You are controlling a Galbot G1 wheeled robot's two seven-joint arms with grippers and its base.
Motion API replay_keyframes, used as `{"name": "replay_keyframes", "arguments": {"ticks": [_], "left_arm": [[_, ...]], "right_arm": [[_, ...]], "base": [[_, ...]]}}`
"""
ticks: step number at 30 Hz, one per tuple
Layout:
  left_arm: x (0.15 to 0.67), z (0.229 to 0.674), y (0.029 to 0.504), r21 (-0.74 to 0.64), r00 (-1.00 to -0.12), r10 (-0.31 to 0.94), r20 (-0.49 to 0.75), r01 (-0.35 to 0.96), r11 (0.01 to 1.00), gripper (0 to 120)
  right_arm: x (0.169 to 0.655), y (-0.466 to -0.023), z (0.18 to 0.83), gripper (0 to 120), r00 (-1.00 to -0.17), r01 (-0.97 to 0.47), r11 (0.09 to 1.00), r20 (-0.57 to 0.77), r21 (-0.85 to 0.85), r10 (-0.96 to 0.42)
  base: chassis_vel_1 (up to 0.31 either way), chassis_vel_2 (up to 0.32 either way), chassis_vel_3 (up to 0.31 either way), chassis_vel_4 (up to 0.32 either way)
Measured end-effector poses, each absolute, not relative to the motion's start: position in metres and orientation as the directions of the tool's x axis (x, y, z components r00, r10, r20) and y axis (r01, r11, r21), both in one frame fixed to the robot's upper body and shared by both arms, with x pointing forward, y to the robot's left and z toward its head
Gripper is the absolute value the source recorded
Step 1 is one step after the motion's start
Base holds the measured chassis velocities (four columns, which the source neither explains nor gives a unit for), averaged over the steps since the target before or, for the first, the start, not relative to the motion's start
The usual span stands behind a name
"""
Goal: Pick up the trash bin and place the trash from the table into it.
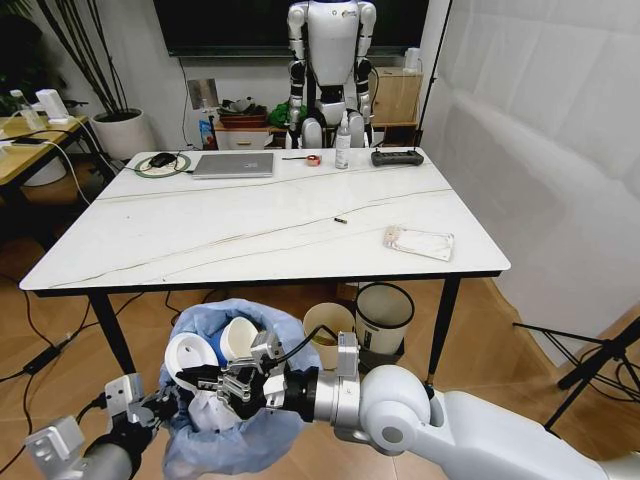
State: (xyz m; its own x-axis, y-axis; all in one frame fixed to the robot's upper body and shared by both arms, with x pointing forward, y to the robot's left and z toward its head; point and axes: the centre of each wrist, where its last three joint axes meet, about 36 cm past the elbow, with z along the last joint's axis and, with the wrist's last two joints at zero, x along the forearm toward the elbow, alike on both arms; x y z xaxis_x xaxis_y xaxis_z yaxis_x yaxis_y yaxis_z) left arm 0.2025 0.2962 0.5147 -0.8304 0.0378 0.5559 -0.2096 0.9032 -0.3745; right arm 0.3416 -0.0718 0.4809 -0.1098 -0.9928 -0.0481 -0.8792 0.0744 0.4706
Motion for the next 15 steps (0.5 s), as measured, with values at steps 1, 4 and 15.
{"name": "replay_keyframes", "arguments": {"ticks": [1, 4, 15], "left_arm": [[0.203, 0.515, 0.297, -0.375, -0.83, 0.038, 0.556, -0.21, 0.903, 0], [0.203, 0.515, 0.297, -0.377, -0.83, 0.039, 0.556, -0.21, 0.902, 0], [0.202, 0.516, 0.297, -0.381, -0.831, 0.038, 0.555, -0.213, 0.9, 0]], "right_arm": [[0.341, -0.071, 0.48, 0, -0.106, -0.88, 0.071, -0.049, 0.469, -0.993], [0.338, -0.069, 0.478, 0, -0.096, -0.881, 0.062, -0.049, 0.468, -0.994], [0.334, -0.068, 0.464, 15, -0.108, -0.886, 0.087, -0.021, 0.456, -0.994]], "base": [[0.0, 0.0, 0.0, 0.0], [0.0, 0.0, 0.0, 0.0], [0.0, 0.0, 0.0, 0.0]]}}
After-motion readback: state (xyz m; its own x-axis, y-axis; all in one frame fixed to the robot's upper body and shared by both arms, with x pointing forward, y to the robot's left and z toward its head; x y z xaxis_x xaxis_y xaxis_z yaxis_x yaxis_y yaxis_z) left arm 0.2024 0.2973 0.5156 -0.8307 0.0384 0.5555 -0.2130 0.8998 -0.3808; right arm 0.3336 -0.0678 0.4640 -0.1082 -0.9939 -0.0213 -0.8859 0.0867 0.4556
